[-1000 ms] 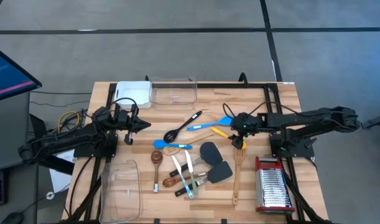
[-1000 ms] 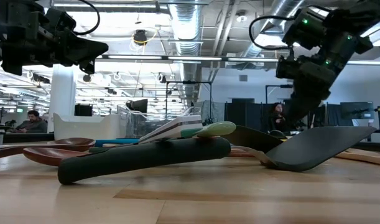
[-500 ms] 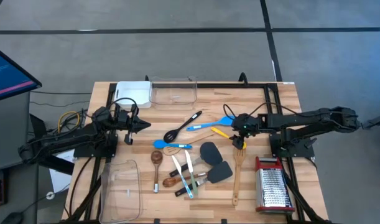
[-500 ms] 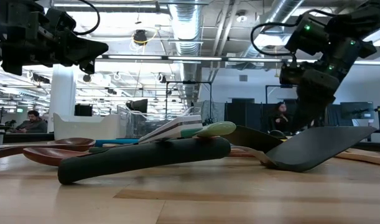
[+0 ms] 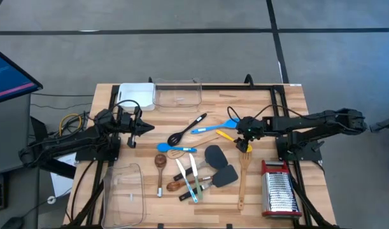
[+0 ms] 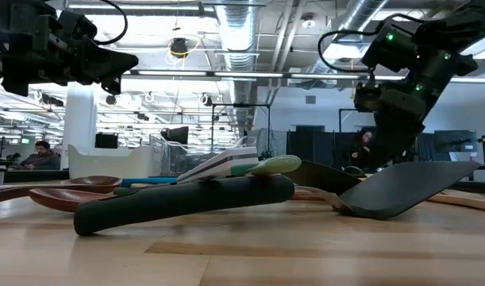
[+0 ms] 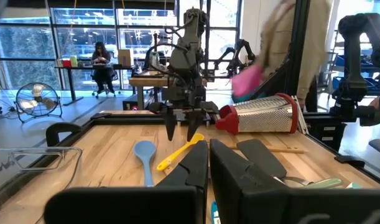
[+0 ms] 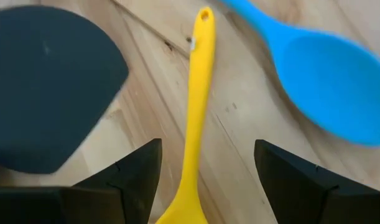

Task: Pick & Place Kitchen Items
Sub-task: Put the yellow serving spoon into the top transparent bin

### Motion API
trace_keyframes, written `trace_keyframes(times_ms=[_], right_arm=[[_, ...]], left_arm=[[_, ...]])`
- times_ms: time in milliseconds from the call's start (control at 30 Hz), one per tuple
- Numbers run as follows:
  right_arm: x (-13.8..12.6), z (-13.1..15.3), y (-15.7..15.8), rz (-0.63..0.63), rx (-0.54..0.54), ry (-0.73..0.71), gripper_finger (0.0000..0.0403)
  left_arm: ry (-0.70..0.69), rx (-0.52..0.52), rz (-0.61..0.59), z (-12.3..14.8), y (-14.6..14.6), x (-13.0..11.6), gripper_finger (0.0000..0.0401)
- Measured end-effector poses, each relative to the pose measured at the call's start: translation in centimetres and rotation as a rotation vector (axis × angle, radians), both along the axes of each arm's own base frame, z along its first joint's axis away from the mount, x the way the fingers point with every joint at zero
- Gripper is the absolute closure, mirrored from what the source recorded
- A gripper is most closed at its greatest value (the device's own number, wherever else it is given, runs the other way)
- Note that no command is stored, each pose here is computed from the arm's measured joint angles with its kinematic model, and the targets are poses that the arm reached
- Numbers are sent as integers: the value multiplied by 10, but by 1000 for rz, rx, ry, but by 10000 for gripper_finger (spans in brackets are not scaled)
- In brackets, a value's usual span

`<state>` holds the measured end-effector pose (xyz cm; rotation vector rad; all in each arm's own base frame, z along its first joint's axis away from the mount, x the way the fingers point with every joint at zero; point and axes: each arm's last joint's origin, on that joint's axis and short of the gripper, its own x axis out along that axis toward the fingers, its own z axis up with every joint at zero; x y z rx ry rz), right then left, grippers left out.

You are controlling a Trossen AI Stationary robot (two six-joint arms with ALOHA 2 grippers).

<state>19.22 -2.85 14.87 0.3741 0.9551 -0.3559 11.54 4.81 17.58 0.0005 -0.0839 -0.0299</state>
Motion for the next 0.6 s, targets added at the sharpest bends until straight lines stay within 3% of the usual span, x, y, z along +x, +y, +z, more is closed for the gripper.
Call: trace_keyframes(times_ms=[333, 600], right_arm=[[11, -31, -2, -1, 5, 147, 155], [13, -31, -3, -19, -33, 115, 155]], left_arm=[[0, 0, 0, 0, 0, 0, 398], [0, 0, 1, 0, 0, 0, 398]])
